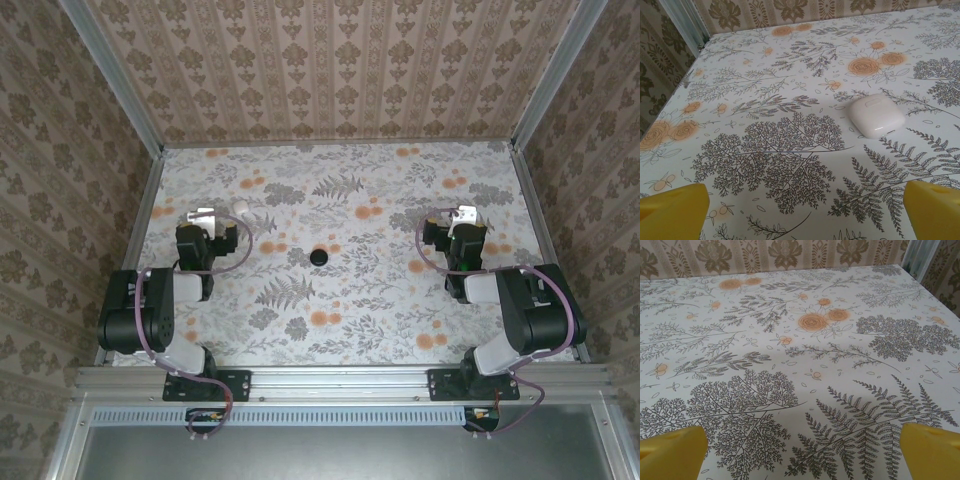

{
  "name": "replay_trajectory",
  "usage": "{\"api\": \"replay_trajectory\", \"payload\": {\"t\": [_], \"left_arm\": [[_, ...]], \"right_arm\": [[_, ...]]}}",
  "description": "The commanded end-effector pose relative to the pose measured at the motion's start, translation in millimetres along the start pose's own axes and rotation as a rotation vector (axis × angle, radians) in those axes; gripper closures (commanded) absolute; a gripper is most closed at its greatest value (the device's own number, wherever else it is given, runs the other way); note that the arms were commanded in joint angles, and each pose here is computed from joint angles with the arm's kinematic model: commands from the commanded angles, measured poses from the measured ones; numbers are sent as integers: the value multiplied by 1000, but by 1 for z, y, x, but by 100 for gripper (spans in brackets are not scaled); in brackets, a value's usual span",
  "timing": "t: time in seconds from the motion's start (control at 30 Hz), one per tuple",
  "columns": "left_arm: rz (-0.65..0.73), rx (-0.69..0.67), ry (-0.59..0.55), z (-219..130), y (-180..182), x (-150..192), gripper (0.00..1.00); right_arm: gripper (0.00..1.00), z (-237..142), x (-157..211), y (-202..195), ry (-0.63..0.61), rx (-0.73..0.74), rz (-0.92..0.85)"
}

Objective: Insert wireless bluetooth earbuds into charging case

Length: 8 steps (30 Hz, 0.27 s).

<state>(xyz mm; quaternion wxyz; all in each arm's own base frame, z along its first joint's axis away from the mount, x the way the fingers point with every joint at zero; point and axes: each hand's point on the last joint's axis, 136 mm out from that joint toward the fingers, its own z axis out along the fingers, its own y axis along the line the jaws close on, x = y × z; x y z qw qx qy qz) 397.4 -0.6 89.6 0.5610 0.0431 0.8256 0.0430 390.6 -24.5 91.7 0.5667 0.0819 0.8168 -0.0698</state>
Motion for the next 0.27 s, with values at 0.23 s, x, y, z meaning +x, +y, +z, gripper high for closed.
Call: {"api": "replay_trajectory", "payload": {"t": [0.23], "left_arm": [[-22,13,-10,0,-2,-4,0]], "right_arm": [[0,2,-8,18,-11,-118,-27]]}}
